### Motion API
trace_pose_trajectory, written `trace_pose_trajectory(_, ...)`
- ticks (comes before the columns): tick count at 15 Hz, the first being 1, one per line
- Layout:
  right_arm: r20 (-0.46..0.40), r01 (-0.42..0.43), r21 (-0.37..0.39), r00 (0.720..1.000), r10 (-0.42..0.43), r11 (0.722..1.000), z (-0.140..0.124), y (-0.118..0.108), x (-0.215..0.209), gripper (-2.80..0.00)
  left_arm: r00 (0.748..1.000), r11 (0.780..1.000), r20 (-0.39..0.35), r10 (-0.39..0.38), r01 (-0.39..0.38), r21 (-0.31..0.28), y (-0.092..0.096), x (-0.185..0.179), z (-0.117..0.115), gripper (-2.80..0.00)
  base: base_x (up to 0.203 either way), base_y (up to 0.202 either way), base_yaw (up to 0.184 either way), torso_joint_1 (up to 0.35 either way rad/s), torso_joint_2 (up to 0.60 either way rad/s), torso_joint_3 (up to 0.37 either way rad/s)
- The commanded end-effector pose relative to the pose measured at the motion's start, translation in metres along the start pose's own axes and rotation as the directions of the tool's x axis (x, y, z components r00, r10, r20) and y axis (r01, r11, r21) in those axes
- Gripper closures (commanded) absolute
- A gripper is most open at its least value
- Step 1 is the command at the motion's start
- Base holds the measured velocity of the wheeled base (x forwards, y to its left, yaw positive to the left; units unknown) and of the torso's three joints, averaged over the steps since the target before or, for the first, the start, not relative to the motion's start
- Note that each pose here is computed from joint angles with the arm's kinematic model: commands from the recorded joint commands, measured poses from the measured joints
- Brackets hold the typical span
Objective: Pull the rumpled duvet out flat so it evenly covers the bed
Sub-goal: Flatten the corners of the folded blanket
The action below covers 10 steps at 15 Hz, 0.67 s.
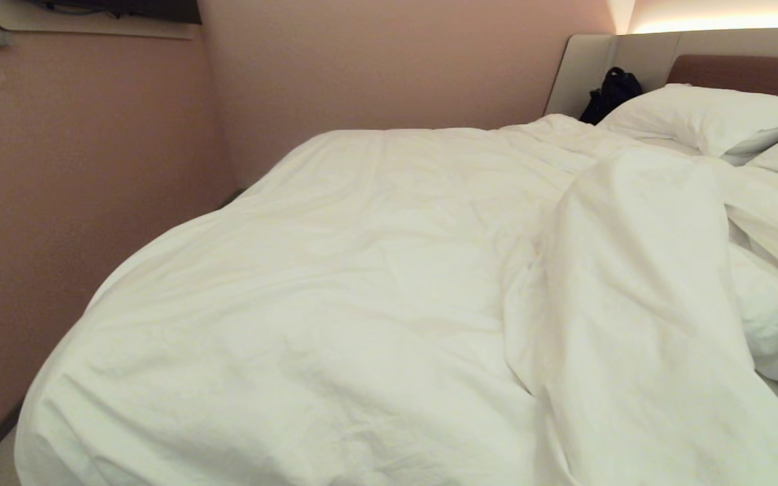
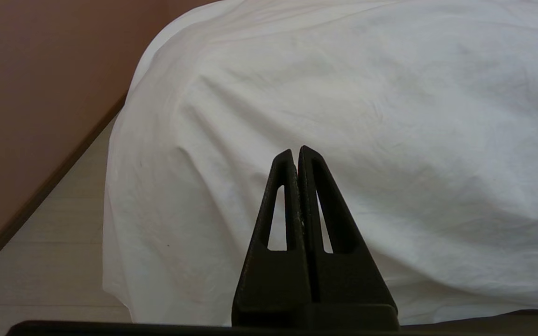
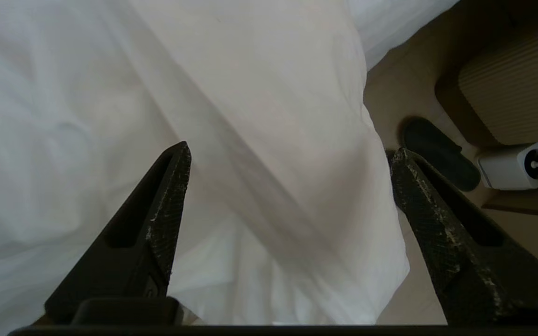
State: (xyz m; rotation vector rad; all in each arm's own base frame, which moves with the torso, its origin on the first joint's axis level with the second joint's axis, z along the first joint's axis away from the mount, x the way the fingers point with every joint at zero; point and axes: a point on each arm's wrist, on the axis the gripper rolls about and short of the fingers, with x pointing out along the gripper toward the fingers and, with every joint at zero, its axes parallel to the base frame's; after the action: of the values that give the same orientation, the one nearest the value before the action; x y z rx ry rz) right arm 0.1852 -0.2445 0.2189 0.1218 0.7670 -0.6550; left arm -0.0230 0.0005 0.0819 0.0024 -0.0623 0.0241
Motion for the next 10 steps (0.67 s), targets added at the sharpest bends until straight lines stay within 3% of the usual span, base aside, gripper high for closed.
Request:
trace_pose_trajectory(1, -0.045, -0.008, -0.009, 0.999, 0.008, 1.000, -0.004, -0.004, 0.018, -2.80, 1.000, 1.000, 0.001, 0.001, -0.001, 0.000, 0.000, 0.000, 0.000, 0.00, 0.000, 0.000, 0.000, 0.000, 0.00, 0.000)
trace_pose_trajectory(10, -0.198, -0.027, 0.043, 0.980, 0.035, 0.999, -0.029, -0.018, 0.074, -2.80, 1.000, 1.000, 0.001, 0.001, -0.001, 0.000, 0.000, 0.000, 0.000, 0.00, 0.000, 0.000, 0.000, 0.000, 0.00, 0.000)
